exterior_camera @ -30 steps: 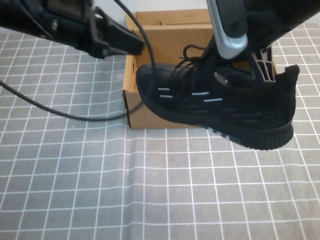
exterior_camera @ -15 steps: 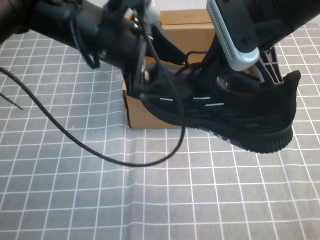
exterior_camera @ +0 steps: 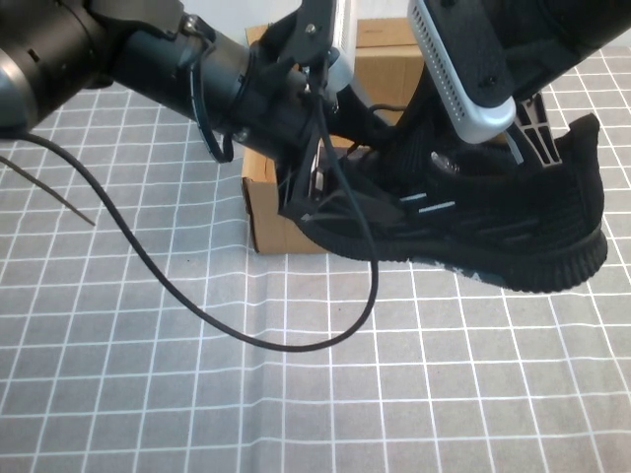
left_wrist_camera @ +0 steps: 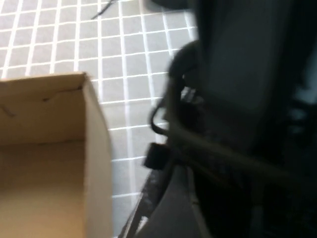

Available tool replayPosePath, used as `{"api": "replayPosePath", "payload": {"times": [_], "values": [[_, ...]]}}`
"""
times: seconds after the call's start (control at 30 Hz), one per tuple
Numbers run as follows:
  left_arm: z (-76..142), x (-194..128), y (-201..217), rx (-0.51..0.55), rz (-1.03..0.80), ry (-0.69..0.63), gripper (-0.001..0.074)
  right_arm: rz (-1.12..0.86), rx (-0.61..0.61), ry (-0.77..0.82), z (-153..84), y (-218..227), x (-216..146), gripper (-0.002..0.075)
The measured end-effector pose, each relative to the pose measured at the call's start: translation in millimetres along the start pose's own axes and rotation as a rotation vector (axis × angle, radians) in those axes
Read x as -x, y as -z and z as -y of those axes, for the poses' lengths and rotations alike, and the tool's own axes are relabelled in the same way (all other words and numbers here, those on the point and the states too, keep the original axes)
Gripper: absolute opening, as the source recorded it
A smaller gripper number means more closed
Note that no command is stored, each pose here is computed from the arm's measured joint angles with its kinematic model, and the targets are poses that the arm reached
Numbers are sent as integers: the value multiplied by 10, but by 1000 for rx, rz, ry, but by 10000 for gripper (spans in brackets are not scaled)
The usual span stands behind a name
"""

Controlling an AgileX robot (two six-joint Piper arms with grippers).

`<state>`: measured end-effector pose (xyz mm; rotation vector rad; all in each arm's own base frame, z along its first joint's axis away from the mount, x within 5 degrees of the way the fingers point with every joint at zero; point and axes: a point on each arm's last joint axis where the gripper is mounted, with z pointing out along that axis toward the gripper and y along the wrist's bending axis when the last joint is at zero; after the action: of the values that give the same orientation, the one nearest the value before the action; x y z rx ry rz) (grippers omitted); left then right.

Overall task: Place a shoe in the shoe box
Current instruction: Hand over the shoe

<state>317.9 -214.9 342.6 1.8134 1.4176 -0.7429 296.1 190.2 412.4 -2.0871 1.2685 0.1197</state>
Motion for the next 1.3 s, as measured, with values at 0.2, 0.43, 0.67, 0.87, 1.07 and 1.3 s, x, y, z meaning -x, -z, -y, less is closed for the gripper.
{"api": "replayPosePath", "payload": {"times": [0.2,0.43,0.67,0.87,1.07,1.3], "values": [[-69,0,-14,64,16,-21,525,-10,-10,3,10,1,-11,5],[-66,-48,-102,-1,55,-23,479,-10,1,4,0,1,-11,5],[-74,-64,-208,-38,73,-12,441,-20,21,7,-18,-1,-22,6],[-65,-55,-243,-45,71,-15,230,-22,32,7,-28,1,-28,5],[-89,-68,-259,-31,72,-9,150,-23,38,-22,-24,-23,-39,6],[-135,-130,-317,10,18,-20,65,-75,-5,-265,4,-11,-81,174]]}}
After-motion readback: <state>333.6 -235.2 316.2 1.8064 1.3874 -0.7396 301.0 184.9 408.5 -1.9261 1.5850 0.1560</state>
